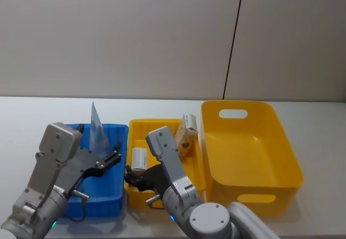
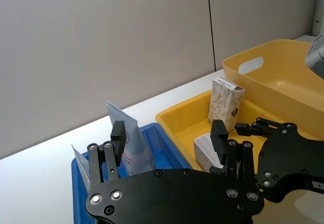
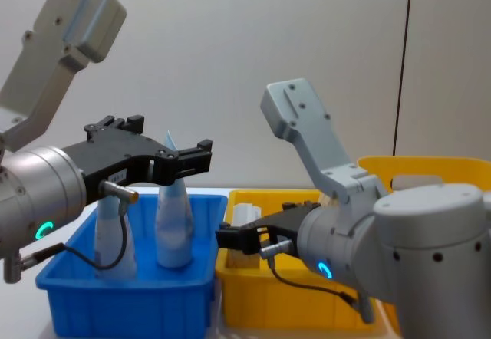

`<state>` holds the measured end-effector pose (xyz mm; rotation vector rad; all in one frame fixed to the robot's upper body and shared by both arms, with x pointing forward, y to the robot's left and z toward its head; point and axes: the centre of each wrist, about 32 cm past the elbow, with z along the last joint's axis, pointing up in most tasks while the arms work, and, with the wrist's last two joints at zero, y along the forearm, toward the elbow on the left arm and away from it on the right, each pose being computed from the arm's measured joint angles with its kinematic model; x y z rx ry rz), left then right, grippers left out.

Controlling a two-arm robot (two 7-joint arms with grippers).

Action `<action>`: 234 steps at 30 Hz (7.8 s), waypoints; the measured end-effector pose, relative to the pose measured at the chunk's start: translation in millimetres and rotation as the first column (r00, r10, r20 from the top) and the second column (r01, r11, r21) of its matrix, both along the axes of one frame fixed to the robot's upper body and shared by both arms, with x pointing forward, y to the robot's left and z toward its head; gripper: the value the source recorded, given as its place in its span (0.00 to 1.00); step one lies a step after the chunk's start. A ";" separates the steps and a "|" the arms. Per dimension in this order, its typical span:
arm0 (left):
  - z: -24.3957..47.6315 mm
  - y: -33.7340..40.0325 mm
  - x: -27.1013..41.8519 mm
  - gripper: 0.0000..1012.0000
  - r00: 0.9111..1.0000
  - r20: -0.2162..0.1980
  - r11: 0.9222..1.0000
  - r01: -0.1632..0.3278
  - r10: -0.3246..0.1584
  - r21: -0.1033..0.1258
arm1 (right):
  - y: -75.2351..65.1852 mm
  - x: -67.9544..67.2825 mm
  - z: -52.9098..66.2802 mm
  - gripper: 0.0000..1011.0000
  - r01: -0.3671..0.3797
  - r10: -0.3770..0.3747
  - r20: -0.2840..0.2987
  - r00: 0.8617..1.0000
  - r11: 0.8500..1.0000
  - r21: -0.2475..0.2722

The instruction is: Bimanual collaborative sorting of washing and personal care products

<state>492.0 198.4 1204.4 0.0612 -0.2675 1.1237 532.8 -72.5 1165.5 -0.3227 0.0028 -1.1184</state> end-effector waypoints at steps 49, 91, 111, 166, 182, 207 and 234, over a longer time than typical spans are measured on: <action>0.0 0.0 0.0 0.99 1.000 0.000 1.000 0.000 0.000 0.000 | 16.3 7.1 -38.2 0.94 0.046 -0.054 0.025 0.998 0.968 0.248; 0.0 0.0 0.0 0.99 1.000 0.000 1.000 0.000 0.000 0.000 | 18.1 9.3 -41.3 0.00 0.028 -0.043 0.048 0.998 0.959 0.284; 0.0 0.0 0.0 0.99 1.000 0.000 1.000 0.000 0.000 0.000 | 17.9 9.2 -41.6 0.00 0.027 -0.043 0.049 0.998 0.958 0.284; 0.0 0.0 0.0 0.99 1.000 0.000 1.000 0.000 0.000 0.000 | 13.7 10.9 -33.4 0.82 0.009 -0.039 0.109 0.993 0.965 0.264; 0.0 0.0 0.0 0.99 1.000 0.000 1.000 0.000 0.000 0.000 | 14.0 8.2 -34.3 0.99 0.032 -0.036 0.013 0.999 0.964 0.265; 0.0 0.0 0.0 0.99 1.000 0.000 1.000 0.000 0.000 0.000 | 15.5 20.5 -37.3 0.99 0.051 -0.042 -0.046 0.998 0.973 0.225; 0.0 0.0 0.0 0.99 1.000 0.000 1.000 0.000 0.000 0.000 | 14.3 22.2 -38.4 0.56 0.062 -0.051 -0.054 0.997 0.975 0.212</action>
